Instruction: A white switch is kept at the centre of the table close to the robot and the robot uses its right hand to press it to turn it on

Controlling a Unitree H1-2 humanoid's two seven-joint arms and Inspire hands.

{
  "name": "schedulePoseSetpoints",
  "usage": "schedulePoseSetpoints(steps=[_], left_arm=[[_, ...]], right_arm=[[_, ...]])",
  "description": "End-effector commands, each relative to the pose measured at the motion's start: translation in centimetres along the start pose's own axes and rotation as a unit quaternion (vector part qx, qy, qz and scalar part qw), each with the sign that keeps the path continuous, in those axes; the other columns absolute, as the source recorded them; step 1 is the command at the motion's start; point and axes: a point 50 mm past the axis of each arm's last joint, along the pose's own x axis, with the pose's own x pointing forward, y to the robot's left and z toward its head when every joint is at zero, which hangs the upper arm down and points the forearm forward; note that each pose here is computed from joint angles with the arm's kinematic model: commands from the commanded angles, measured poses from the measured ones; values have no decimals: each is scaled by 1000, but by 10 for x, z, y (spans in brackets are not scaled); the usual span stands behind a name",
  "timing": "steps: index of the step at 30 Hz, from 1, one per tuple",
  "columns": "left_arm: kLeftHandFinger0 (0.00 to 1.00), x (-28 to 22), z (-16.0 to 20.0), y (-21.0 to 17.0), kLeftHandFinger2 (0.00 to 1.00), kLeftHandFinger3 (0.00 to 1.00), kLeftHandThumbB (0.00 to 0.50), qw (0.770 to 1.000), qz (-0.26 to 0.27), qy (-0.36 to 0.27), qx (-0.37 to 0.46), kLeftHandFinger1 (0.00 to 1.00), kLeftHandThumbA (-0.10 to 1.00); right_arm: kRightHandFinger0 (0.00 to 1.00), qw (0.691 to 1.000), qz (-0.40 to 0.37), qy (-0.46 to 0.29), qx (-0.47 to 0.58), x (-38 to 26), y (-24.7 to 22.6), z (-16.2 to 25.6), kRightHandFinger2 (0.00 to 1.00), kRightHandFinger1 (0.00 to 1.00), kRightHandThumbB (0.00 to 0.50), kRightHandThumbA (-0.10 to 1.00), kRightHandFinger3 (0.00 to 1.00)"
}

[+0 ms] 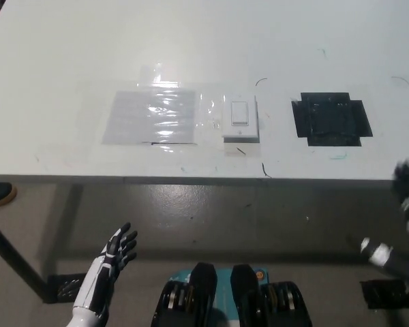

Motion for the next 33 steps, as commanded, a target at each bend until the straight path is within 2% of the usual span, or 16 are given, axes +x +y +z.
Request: schedulePoseSetpoints(steps=[1,2,4,6,9,13,16,17,18,19,20,25,28,31,33], left_arm=[[1000,0,13,-2,1000,1000,7,999,-8,-34,-8,1000,1000],[1000,-1,13,-2,1000,1000,7,999,-9,-34,-8,1000,1000],[1000,0,12,-3,1000,1000,11,999,-8,-35,-11,1000,1000],[1000,0,12,-3,1000,1000,10,999,-8,-37,-8,1000,1000],[1000,4,14,-2,1000,1000,0,999,-7,-38,-5,1000,1000],[1000,5,15,-2,1000,1000,2,999,-10,-40,-6,1000,1000],[1000,5,15,-2,1000,1000,0,999,-9,-39,-7,1000,1000],[1000,4,15,-2,1000,1000,0,999,-10,-39,-8,1000,1000],[1000,5,14,-2,1000,1000,0,999,-10,-39,-7,1000,1000],[1000,5,14,-2,1000,1000,17,999,-10,-39,-7,1000,1000],[1000,5,14,-2,1000,1000,19,999,-11,-39,-8,1000,1000],[1000,7,15,2,1000,1000,23,999,-14,-39,-3,1000,1000],[1000,6,13,2,1000,1000,0,999,-14,-40,-3,1000,1000],[1000,5,13,2,1000,1000,0,999,-16,-40,1,1000,1000],[1000,4,12,1,1000,1000,23,999,-14,-40,0,1000,1000]], right_arm=[[1000,992,71,-70,-82,93,-30,105,1000,1000,128,1000,1000],[1000,990,82,-72,-88,103,-31,114,1000,1000,130,1000,1000],[1000,984,110,-74,-123,135,-31,141,1000,1000,221,1000,1000],[1000,977,151,-81,-130,163,-29,158,1000,1000,192,1000,1000],[1000,958,221,-64,-170,221,-21,175,1000,1000,235,1000,1000],[1000,936,289,-36,-197,271,1,189,1000,1000,252,1000,1000],[1000,919,321,-14,-226,294,15,194,1000,1000,283,1000,1000],[1000,909,339,1,-244,305,23,196,1000,1000,273,1000,1000],[1000,906,344,5,-248,308,26,197,1000,1000,271,1000,1000],[1000,895,362,23,-258,319,35,195,1000,1000,297,1000,1000],[1000,891,370,31,-260,324,40,195,1000,1000,300,1000,1000],[1000,864,411,81,-280,345,69,186,1000,1000,259,1000,1000],[1000,852,423,106,-289,353,84,176,1000,1000,264,1000,1000],[1000,835,439,124,-309,361,96,170,1000,1000,290,1000,1000],[1000,828,443,136,-316,363,106,168,1000,1000,298,1000,1000]])
